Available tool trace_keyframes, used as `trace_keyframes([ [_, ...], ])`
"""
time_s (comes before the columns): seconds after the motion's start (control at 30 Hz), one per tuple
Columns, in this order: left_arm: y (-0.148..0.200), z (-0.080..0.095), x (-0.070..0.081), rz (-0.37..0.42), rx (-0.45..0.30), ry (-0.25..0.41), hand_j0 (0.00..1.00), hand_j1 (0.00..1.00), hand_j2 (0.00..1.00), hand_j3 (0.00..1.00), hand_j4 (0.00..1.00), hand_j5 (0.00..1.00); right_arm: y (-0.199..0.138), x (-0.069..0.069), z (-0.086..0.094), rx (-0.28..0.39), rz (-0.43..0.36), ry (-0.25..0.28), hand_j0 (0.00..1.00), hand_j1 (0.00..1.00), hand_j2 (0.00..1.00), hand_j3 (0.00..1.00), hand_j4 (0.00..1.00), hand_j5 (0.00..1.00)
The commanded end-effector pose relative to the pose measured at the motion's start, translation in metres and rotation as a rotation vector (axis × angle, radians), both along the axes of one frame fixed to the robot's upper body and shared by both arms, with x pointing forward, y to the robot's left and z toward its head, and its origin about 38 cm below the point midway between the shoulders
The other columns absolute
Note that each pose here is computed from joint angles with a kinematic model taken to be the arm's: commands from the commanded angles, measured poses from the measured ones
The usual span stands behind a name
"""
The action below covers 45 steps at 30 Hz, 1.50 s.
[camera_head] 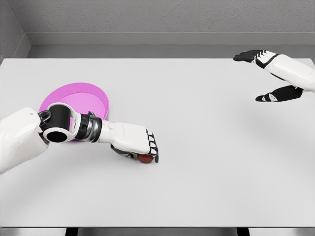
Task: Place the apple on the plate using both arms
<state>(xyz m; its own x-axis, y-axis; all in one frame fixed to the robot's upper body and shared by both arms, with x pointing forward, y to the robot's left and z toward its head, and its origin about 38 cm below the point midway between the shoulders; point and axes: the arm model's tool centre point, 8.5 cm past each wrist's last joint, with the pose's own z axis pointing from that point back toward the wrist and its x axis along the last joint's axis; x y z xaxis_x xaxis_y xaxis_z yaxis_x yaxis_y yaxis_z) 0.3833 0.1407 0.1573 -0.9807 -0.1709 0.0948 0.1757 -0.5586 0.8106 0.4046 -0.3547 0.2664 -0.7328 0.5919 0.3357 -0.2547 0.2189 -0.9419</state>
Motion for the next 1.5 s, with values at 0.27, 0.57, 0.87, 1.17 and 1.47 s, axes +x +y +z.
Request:
trace_keyframes([
  [0.27, 0.0, -0.002, -0.001, -0.001, 0.003, 0.007, 0.55, 0.55, 0.55, 0.55, 0.55, 0.55, 0.005, -0.003, 0.001, 0.001, 0.016, -0.001, 1.0, 1.0, 1.0, 1.0, 1.0, 1.0],
  [0.57, 0.003, 0.012, 0.006, 0.006, -0.003, -0.018, 0.51, 0.51, 0.51, 0.51, 0.51, 0.51, 0.006, -0.002, 0.0, 0.002, 0.017, 0.0, 1.0, 1.0, 1.0, 1.0, 1.0, 1.0],
  [0.87, 0.107, 0.05, 0.073, 0.362, -0.066, -0.025, 0.51, 0.51, 0.51, 0.51, 0.51, 0.51, 0.006, -0.003, 0.001, 0.0, 0.019, -0.002, 1.0, 1.0, 1.0, 1.0, 1.0, 1.0],
  [1.17, 0.195, 0.041, 0.105, 0.657, -0.067, 0.015, 0.51, 0.51, 0.51, 0.51, 0.51, 0.51, 0.006, -0.002, 0.002, 0.002, 0.02, -0.005, 1.0, 1.0, 1.0, 1.0, 1.0, 1.0],
  [1.47, 0.194, 0.039, 0.105, 0.665, -0.114, 0.048, 1.0, 1.0, 1.0, 1.0, 1.0, 1.0, 0.009, -0.002, 0.0, -0.002, 0.029, 0.001, 1.0, 1.0, 1.0, 1.0, 1.0, 1.0],
])
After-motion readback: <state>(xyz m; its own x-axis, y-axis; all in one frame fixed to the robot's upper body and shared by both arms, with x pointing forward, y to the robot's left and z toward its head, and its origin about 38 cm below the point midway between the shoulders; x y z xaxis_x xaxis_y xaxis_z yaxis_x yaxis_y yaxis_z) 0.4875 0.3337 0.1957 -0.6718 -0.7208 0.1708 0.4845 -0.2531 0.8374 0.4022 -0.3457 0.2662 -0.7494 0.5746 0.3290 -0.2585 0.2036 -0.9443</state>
